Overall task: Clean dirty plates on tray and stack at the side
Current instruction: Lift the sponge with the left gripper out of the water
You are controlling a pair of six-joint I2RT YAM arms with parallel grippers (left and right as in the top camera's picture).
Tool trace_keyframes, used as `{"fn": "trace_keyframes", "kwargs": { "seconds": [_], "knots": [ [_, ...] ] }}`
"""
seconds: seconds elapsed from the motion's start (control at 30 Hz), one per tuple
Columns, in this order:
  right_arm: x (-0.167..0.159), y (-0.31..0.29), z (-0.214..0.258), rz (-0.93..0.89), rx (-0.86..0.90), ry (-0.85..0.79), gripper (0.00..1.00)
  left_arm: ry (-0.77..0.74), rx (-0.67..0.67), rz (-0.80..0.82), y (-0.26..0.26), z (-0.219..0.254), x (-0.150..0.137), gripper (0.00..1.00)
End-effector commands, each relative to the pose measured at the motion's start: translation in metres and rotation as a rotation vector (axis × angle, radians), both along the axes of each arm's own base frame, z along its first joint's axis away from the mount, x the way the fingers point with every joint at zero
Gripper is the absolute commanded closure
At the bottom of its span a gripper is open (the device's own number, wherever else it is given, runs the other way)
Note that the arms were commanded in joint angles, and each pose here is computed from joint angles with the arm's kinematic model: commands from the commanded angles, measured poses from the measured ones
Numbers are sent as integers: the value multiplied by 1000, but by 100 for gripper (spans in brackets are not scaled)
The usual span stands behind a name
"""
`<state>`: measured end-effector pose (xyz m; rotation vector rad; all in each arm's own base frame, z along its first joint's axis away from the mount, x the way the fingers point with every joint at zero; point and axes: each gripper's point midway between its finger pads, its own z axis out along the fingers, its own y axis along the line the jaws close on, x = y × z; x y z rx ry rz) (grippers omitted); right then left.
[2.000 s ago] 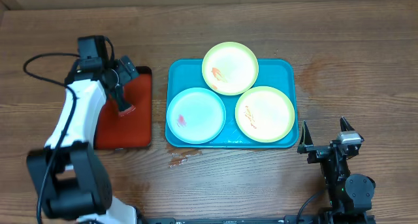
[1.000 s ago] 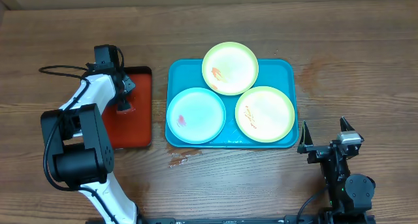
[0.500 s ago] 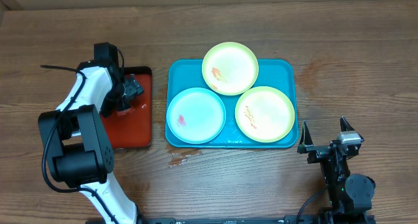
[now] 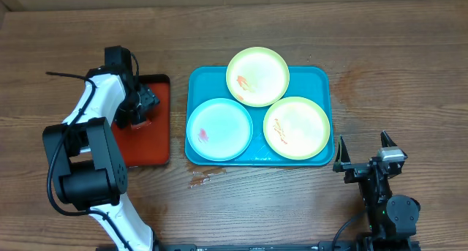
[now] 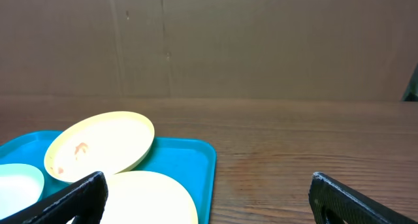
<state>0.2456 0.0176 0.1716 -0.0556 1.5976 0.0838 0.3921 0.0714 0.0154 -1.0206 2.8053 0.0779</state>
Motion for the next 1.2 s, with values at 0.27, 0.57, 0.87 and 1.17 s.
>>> {"fn": "trace_keyframes", "kwargs": {
  "seconds": [0.27, 0.57, 0.87, 1.17],
  "knots": [
    [0, -3, -2, -14, -1, -4, 0, 71, -36, -16, -6, -18, -15, 81],
    [0, -3, -2, -14, -1, -4, 0, 77, -26, -47, -3, -18, -16, 0],
    [0, -3, -2, -14, -1, -4, 0, -31, 6, -123, 1, -14, 13, 31],
    [0, -3, -2, -14, -1, -4, 0, 9, -3, -123, 1, 2, 10, 96]
  ]
}}
